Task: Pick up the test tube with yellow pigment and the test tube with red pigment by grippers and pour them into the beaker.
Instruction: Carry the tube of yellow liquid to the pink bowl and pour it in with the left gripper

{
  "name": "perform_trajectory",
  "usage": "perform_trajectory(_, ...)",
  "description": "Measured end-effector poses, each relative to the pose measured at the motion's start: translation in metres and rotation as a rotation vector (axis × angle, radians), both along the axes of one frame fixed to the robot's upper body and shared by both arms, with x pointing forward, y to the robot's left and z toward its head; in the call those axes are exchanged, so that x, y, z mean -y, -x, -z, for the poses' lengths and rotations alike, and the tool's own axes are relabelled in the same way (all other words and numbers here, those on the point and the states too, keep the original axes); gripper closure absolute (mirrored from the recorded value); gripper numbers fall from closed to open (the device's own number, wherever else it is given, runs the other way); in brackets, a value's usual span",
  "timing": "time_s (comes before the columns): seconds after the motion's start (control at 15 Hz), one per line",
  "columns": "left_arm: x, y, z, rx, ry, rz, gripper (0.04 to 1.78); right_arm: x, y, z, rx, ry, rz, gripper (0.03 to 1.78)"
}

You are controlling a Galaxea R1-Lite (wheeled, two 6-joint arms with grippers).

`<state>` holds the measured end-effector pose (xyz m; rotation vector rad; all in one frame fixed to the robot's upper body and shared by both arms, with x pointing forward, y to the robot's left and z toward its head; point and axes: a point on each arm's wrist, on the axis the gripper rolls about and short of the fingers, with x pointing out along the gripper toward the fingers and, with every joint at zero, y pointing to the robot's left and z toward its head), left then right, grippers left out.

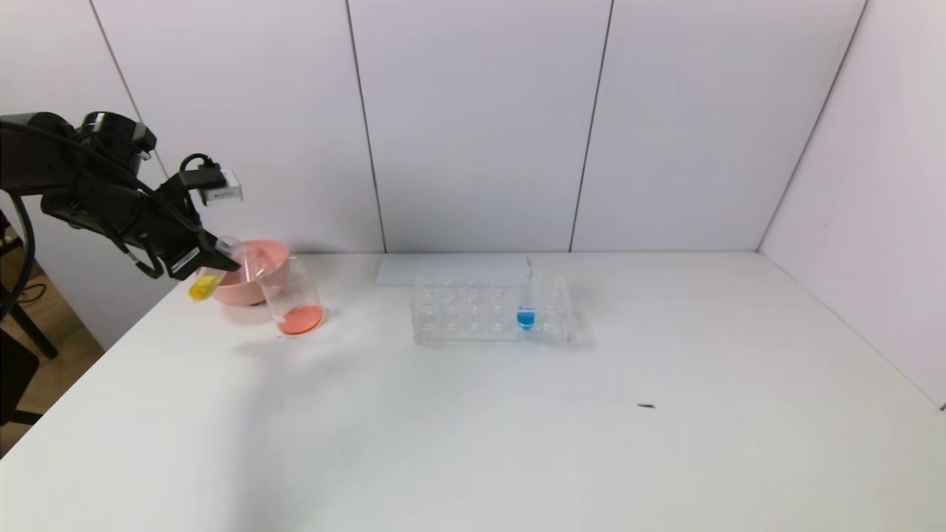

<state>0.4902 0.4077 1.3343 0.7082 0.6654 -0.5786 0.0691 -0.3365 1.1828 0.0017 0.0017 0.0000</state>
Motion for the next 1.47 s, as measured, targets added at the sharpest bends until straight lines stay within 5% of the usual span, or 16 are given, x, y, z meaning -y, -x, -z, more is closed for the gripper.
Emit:
perform_trajectory(0.47,0.008,-0.008,-0.002,0.075,-0.062,0.078,1.36,0.000,0.000,0.000,0.000,0.000,0.000,0.11)
perform_trajectory(1.47,0.015,-0.009,0.002,0.074,-0.193,0.171,1.36,0.000,0.000,0.000,0.000,0.000,0.000,0.11)
